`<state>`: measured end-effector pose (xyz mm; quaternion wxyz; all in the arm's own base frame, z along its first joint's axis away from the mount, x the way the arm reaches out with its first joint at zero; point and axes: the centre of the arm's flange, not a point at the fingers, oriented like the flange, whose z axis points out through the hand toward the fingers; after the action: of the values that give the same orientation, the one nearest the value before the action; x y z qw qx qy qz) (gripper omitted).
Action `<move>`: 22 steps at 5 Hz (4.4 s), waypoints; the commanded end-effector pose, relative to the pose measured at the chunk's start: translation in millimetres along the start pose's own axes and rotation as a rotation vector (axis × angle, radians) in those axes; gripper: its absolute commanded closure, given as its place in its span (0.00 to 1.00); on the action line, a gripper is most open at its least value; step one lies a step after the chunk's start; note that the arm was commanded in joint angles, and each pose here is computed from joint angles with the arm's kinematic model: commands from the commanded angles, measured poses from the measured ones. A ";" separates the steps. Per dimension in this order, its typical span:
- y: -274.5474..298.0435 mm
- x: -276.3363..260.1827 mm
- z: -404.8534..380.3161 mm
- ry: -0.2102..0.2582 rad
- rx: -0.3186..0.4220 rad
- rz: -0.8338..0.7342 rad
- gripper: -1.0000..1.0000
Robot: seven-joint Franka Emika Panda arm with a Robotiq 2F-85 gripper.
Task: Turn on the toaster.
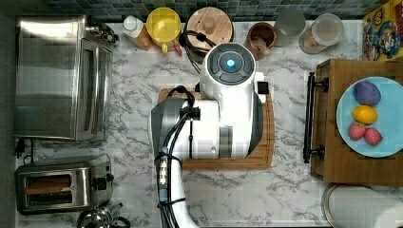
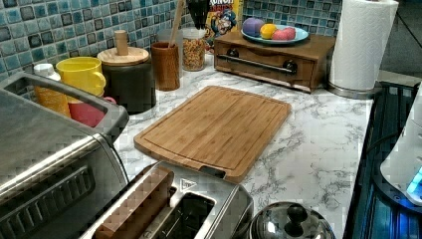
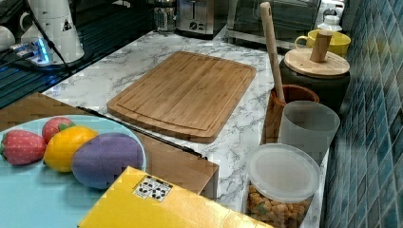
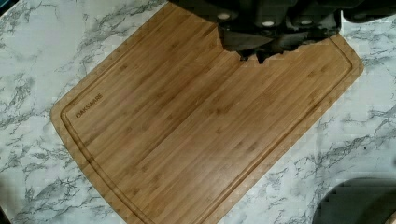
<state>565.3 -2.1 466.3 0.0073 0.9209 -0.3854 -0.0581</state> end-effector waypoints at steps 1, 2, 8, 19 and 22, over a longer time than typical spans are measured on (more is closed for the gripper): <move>-16.9 -12.6 11.6 -0.009 0.009 -0.103 1.00; -41.2 -46.9 18.8 -0.001 0.053 -0.243 1.00; -101.2 -260.9 57.0 -0.026 0.122 -0.772 1.00; -111.2 -356.9 164.9 -0.124 0.033 -0.944 1.00; -130.0 -343.6 215.9 -0.160 -0.015 -0.897 1.00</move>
<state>358.4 347.4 307.3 -0.0364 0.9853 0.0988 -0.1348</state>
